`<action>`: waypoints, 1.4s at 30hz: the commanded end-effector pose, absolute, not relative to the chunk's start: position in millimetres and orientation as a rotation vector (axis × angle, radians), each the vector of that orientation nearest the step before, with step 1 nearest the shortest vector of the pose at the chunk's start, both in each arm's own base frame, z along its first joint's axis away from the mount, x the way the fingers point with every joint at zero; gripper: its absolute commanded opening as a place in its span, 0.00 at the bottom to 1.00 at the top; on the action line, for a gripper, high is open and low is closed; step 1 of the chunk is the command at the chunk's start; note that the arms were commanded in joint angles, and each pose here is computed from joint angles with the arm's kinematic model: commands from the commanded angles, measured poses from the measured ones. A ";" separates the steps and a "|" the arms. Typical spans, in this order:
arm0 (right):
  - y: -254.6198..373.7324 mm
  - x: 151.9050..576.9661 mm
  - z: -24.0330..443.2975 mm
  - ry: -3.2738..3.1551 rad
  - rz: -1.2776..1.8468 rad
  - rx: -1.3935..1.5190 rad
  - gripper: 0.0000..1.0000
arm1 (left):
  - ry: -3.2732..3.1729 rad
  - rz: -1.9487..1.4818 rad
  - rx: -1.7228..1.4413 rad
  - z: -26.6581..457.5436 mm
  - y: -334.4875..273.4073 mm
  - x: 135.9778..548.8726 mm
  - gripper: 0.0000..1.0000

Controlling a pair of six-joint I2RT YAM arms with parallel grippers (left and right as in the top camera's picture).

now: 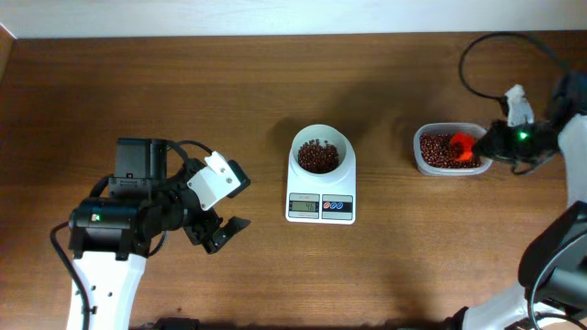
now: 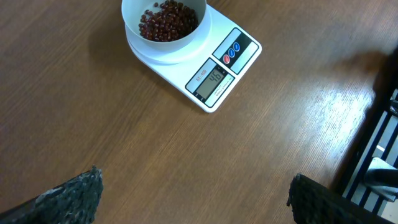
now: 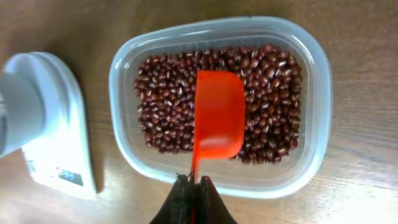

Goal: Scoop and weigh 50g on scale
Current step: 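Lower the orange scoop into the bean tub and scoop red beans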

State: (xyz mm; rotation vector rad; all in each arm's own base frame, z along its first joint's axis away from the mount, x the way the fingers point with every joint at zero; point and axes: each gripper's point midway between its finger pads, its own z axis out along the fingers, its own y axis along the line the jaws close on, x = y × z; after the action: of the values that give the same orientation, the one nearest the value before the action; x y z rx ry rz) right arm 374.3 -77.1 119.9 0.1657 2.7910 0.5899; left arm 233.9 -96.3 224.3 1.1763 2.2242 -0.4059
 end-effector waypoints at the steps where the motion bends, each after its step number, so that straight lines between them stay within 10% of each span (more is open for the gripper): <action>1: -81.5 370.8 125.5 2.720 0.744 0.221 0.04 | 2.200 -0.413 1.184 228.6 -97.7 234.0 0.99; 15: -55.4 369.7 100.2 2.930 0.362 -0.099 0.04 | 2.201 -0.413 1.184 228.6 -97.7 234.0 0.99; 42: -63.2 377.7 111.2 2.565 1.038 0.193 0.04 | 2.200 -0.413 1.184 228.6 -97.7 234.0 0.99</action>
State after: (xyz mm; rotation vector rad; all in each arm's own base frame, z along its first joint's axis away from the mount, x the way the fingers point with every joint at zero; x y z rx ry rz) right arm 377.1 -65.0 105.4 0.1853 2.6349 0.9398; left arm 233.9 -96.3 224.3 1.1763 2.2242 -0.4059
